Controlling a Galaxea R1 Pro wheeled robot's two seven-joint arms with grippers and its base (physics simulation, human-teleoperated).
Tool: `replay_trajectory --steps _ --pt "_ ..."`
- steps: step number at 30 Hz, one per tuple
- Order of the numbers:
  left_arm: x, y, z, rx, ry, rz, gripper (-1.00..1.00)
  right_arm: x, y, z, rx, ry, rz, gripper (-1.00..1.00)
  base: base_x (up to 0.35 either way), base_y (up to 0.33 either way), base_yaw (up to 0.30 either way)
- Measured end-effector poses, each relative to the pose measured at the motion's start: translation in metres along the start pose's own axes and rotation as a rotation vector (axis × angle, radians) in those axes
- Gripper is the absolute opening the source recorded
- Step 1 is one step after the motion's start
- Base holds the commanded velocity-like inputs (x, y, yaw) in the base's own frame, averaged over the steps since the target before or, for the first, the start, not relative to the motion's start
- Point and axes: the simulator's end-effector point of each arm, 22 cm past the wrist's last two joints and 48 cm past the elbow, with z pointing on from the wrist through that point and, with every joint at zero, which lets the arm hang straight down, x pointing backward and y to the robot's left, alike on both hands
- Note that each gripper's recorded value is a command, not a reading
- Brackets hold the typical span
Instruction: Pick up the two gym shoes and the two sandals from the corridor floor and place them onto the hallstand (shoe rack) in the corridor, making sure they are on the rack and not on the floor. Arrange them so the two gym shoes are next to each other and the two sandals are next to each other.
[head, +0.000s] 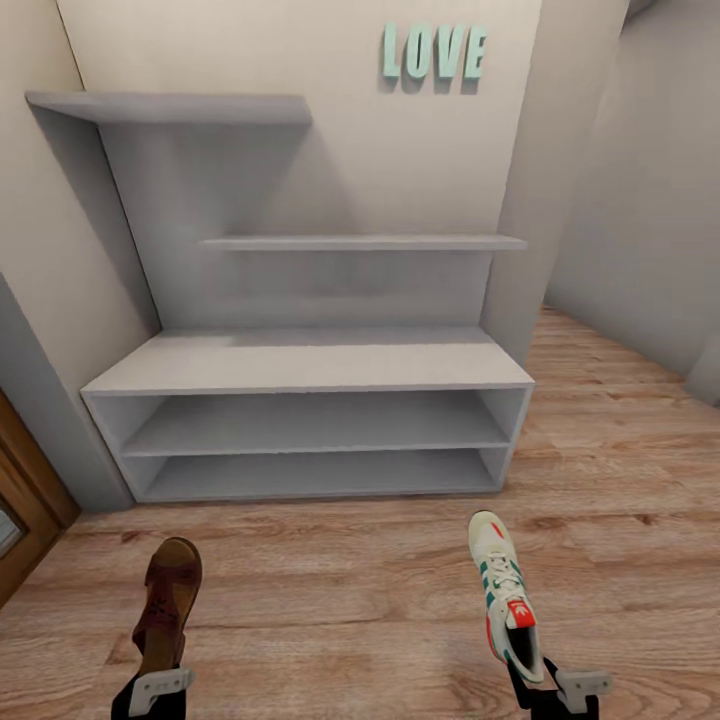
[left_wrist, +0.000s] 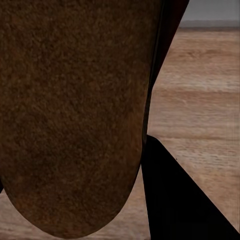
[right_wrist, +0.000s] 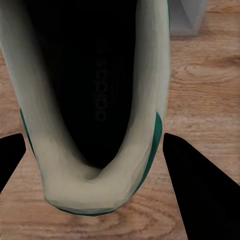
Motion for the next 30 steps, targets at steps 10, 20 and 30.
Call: replay_trajectory --steps 10,20,30 --pt "0.000 -0.059 0.033 0.088 0.152 -0.088 -1.00 -0.003 -0.018 -0.001 0.046 -0.004 -0.002 -1.00 0.000 0.000 0.000" --pt "-0.071 -0.110 0.085 0.163 0.304 0.011 -1.00 -0.005 -0.085 -0.013 0.270 -0.009 0.012 -1.00 0.000 0.000 0.000" --pt "-0.169 -0.151 0.114 0.175 0.362 0.073 -1.00 -0.007 -0.148 -0.035 0.458 -0.037 0.125 -1.00 0.000 0.000 0.000"
